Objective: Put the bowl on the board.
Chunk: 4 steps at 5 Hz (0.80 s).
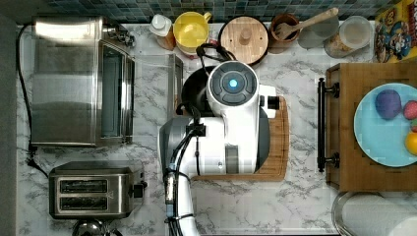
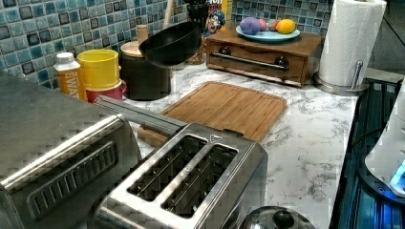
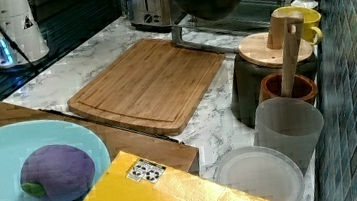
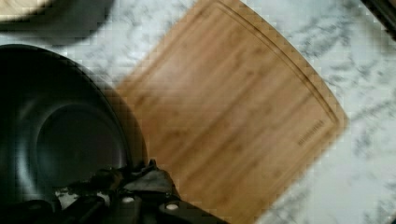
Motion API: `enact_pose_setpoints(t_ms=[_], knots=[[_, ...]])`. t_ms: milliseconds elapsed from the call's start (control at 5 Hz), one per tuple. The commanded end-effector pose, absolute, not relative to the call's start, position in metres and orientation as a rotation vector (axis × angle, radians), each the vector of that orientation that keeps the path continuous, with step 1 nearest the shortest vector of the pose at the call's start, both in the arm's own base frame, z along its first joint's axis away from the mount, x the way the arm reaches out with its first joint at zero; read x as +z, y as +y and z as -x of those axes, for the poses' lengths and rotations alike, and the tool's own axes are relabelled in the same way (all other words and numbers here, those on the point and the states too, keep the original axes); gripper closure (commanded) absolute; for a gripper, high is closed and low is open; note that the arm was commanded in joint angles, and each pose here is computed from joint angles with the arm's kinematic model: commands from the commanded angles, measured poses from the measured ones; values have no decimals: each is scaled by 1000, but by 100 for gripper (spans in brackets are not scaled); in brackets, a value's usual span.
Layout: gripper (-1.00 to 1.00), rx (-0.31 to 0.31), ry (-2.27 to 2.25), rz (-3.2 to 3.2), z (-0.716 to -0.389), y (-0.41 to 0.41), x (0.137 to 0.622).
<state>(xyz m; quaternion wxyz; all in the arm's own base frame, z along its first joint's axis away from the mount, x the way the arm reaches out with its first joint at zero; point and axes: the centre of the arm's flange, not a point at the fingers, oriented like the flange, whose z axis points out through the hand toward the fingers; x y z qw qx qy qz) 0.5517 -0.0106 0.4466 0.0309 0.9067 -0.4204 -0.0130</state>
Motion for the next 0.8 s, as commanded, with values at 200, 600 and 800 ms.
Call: enact_pose_setpoints(t_ms=[200, 600, 800], knots=[[100, 3, -1782, -2613, -484, -101, 410], [100, 86, -1996, -2490, -441, -132, 391], [100, 148, -2088, -2412, -425, -141, 385]])
